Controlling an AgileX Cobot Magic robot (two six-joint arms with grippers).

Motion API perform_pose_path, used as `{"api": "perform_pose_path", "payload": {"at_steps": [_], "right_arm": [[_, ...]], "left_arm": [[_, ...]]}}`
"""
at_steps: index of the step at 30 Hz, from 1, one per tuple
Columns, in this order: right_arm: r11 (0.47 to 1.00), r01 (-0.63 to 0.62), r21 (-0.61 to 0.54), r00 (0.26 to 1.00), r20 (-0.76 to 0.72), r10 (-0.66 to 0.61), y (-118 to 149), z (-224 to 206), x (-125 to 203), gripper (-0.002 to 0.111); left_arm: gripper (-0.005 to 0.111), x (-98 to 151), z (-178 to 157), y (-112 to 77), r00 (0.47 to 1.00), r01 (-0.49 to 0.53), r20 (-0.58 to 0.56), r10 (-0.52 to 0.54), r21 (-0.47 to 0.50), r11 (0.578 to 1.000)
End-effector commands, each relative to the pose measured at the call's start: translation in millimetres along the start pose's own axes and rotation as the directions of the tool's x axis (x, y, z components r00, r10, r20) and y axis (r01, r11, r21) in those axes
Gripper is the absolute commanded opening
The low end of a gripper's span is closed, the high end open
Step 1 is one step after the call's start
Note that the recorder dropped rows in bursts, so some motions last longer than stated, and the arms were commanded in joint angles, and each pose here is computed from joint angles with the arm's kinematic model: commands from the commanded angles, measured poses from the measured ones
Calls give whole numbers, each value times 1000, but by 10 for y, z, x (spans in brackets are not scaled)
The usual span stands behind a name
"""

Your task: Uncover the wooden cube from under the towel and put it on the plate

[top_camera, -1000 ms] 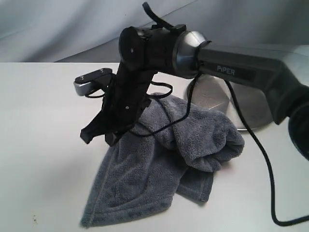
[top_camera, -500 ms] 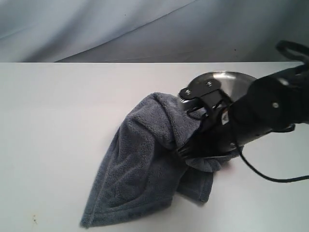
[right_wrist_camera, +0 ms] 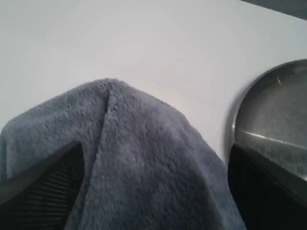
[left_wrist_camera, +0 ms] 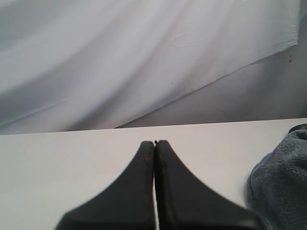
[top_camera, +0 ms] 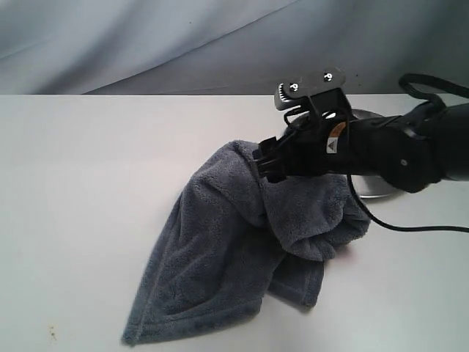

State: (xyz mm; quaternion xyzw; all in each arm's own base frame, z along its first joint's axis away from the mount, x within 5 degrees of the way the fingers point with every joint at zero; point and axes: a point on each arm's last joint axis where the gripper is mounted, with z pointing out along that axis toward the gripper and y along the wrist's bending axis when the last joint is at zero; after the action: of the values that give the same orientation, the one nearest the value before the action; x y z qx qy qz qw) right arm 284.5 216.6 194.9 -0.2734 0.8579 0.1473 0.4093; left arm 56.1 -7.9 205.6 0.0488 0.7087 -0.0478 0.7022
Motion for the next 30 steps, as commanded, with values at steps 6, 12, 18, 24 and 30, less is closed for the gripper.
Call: {"api": "perform_pose_path", "payload": {"at_steps": [6, 12, 18, 24, 30], "right_arm": [[994, 107, -30, 993, -41, -108, 159, 350, -62, 73], [993, 115, -30, 991, -72, -117, 155, 388, -9, 54], [993, 115, -29, 993, -27, -116, 180, 185, -170, 0], [992, 108, -65, 979, -168, -117, 378, -415, -71, 0], [994, 65, -83, 967, -239, -83, 347, -407, 663, 0]], "left_arm": [[0, 3, -1, 2, 1000, 5, 11, -5, -3, 1000], [0, 3, -1, 2, 1000, 5, 11, -5, -3, 1000], [0, 3, -1, 2, 1000, 5, 11, -5, -3, 1000], [0, 3, -1, 2, 1000, 5, 11, -5, -3, 1000], [0, 3, -1, 2, 1000, 5, 11, -5, -3, 1000]]}}
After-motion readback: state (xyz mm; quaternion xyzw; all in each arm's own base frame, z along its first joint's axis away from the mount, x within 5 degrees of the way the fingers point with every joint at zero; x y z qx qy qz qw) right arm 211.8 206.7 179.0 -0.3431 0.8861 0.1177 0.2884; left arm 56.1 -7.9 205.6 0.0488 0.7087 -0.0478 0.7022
